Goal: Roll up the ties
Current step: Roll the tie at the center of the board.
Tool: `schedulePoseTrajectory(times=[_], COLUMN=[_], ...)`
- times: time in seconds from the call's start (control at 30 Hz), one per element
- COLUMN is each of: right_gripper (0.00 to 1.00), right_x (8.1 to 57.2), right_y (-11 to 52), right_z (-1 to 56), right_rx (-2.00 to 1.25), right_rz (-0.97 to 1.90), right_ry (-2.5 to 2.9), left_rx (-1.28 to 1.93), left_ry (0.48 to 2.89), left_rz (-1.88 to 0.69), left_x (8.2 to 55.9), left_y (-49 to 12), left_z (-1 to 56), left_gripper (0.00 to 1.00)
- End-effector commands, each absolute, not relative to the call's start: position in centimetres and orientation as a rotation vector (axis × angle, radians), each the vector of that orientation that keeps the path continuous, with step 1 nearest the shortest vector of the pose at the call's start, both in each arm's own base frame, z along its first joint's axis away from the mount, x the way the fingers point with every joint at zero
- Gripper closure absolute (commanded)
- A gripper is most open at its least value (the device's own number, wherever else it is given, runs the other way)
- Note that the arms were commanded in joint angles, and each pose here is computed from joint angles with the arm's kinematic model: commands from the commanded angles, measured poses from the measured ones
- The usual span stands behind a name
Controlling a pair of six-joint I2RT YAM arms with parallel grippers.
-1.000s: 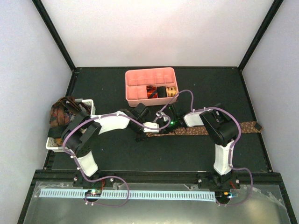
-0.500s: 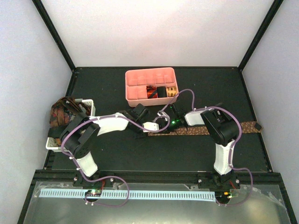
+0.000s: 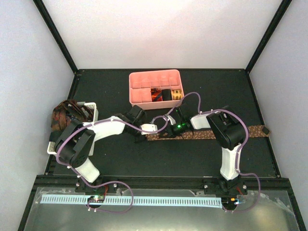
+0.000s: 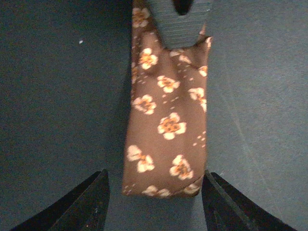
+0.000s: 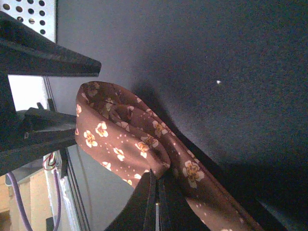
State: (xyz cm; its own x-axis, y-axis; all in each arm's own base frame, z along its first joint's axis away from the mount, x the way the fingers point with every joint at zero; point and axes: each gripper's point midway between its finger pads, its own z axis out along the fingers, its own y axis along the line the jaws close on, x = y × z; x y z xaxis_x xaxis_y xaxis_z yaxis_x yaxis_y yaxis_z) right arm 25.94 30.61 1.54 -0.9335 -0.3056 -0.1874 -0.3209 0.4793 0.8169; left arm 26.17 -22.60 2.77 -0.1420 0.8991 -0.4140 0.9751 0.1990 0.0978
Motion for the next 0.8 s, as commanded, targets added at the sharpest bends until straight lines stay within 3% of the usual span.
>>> schedulePoseTrajectory(times=[0.0, 0.17, 0.77], right_gripper=[0.98, 0.98, 0.98], right_x=[26.0, 26.1, 25.9], right_y=[30.1, 30.1, 30.5], right_z=[0.2, 0.1, 0.5], right_rx=[-0.555, -0.552, -0.541], right_rz=[1.436, 1.432, 1.490], right_ry=[2.737, 2.739, 2.725], left_rx=[1.736, 1.742, 1.805], left_ry=[2.059, 2.017, 2.038], left_rz=[-0.372, -0.457, -0.452], left_x=[25.9, 25.5, 26.4], left_y=[-24.0, -25.3, -29.4], left_z=[4.3, 5.5, 5.0], left_gripper=[0.53, 0.63, 0.63])
